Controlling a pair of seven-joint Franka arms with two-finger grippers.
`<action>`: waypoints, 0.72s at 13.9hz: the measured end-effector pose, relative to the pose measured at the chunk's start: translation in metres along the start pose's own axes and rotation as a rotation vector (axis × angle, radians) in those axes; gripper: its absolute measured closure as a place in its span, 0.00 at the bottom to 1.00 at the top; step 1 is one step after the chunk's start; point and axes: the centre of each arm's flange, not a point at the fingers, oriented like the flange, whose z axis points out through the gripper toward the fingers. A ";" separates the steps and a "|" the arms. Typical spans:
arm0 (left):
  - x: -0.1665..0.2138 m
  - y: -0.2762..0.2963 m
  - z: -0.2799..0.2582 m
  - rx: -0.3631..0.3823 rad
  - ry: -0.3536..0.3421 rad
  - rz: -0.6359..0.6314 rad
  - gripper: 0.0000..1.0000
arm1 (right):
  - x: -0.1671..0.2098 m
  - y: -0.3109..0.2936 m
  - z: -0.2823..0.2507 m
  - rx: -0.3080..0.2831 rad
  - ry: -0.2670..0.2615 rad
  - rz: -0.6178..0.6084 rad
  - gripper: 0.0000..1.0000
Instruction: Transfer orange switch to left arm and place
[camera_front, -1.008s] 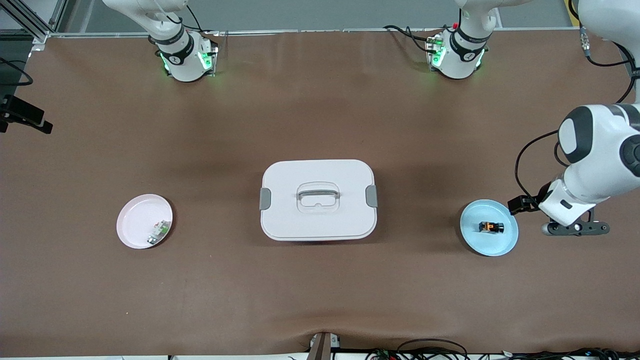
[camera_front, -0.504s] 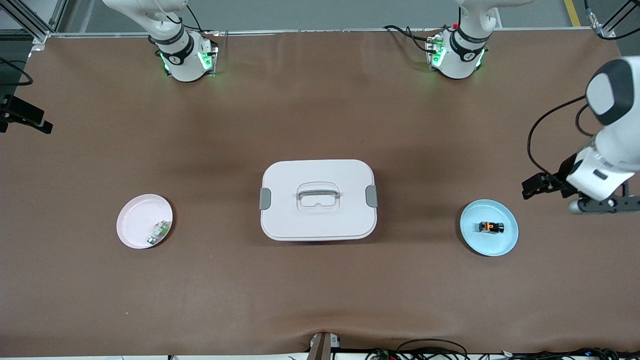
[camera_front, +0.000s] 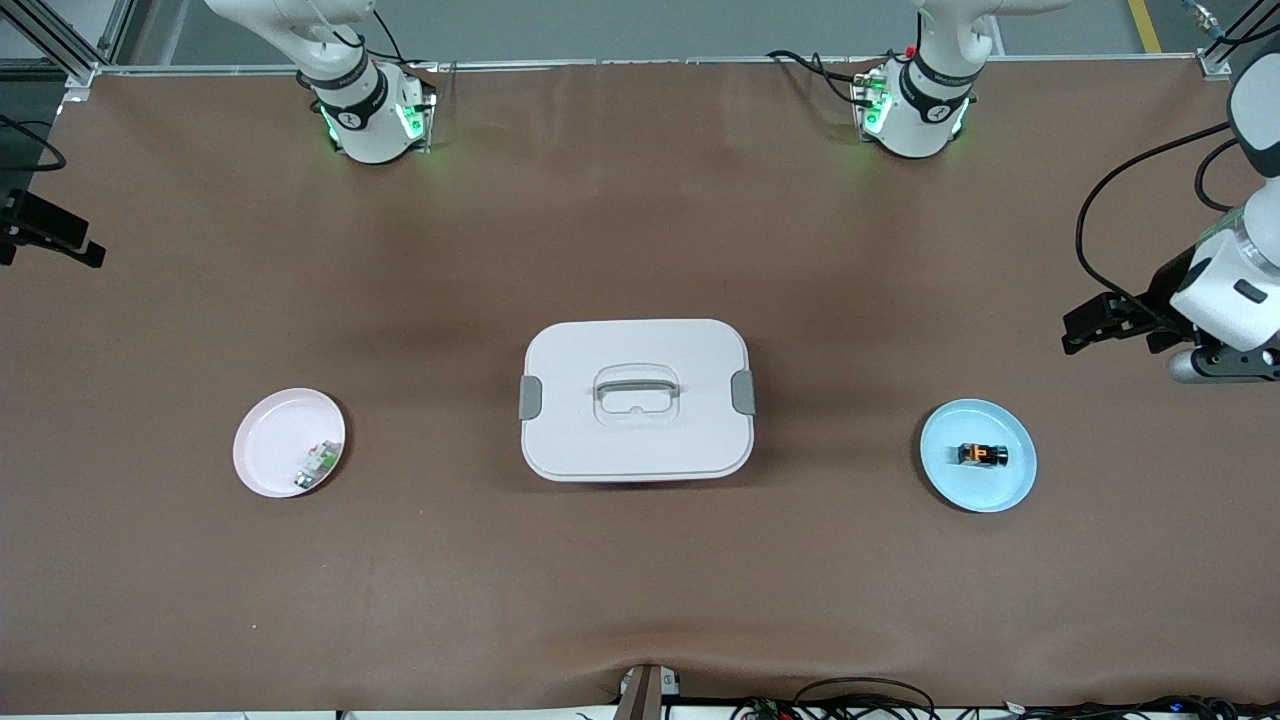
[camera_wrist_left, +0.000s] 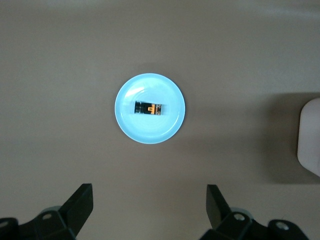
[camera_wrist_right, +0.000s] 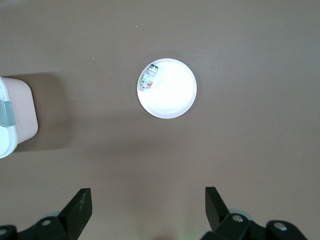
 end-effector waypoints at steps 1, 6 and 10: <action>-0.004 0.001 -0.006 -0.002 -0.009 0.000 0.00 | 0.000 0.000 0.000 0.000 0.000 0.000 0.00; -0.030 0.006 -0.040 -0.030 0.000 -0.034 0.00 | 0.000 0.000 0.000 0.000 0.000 -0.001 0.00; -0.050 0.006 -0.038 -0.028 -0.019 -0.016 0.00 | 0.000 -0.001 0.000 0.000 0.000 -0.002 0.00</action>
